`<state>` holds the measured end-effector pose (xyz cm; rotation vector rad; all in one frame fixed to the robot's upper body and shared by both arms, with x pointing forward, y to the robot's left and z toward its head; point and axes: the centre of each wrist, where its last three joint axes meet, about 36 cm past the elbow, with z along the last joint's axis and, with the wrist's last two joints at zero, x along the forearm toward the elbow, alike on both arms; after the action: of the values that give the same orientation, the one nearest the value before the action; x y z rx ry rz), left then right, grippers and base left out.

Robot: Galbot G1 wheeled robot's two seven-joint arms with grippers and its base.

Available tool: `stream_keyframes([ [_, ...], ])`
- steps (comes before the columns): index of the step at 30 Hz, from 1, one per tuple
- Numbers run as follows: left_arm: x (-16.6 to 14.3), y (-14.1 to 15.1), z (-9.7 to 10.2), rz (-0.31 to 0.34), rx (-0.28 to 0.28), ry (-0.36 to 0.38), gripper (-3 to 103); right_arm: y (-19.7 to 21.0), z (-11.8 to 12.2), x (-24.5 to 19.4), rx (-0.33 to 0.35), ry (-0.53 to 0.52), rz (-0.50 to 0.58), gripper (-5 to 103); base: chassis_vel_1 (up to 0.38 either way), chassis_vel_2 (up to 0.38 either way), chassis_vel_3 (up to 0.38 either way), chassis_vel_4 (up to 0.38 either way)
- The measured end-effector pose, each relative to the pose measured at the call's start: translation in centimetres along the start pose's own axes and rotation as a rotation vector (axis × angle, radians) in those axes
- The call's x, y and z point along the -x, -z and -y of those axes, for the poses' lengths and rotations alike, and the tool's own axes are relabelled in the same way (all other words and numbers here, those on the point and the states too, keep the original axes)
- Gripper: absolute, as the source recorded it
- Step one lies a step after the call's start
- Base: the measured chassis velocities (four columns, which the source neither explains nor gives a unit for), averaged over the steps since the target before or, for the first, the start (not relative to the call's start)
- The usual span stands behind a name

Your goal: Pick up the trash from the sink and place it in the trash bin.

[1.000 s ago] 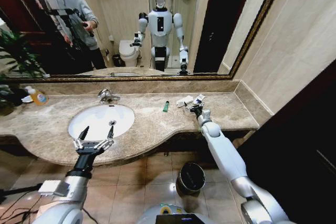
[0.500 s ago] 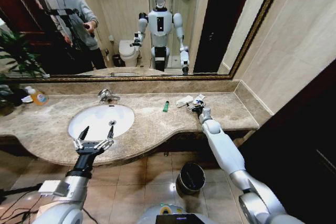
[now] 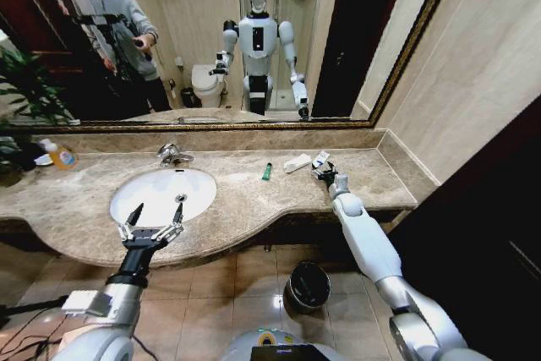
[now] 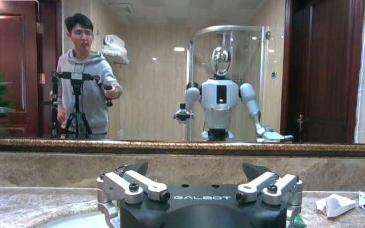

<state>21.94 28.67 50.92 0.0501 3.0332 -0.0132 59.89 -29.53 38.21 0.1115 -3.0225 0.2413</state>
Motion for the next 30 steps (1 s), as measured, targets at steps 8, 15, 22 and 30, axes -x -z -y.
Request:
stream_keyframes([
  [8, 0.0, 0.0, 0.0, 0.0, 0.0, 0.0, 100, -0.2, -0.4, 0.7, 0.0, 0.007, -0.013, 45, 0.0, 0.0, 0.0, 0.0],
  [15, 0.0, 0.0, 0.0, 0.0, 0.0, 0.0, 100, -0.1, -0.7, 1.5, 0.004, 0.012, -0.018, 27, 0.0, 0.0, 0.0, 0.0],
  [22, 0.0, 0.0, 0.0, 0.0, 0.0, 0.0, 100, -0.1, -0.7, 1.4, 0.006, 0.012, -0.013, 24, 0.0, 0.0, 0.0, 0.0],
  [30, 0.0, 0.0, 0.0, 0.0, 0.0, 0.0, 100, 0.6, -0.1, -0.1, 0.006, 0.001, 0.026, 24, 0.0, 0.0, 0.0, 0.0],
])
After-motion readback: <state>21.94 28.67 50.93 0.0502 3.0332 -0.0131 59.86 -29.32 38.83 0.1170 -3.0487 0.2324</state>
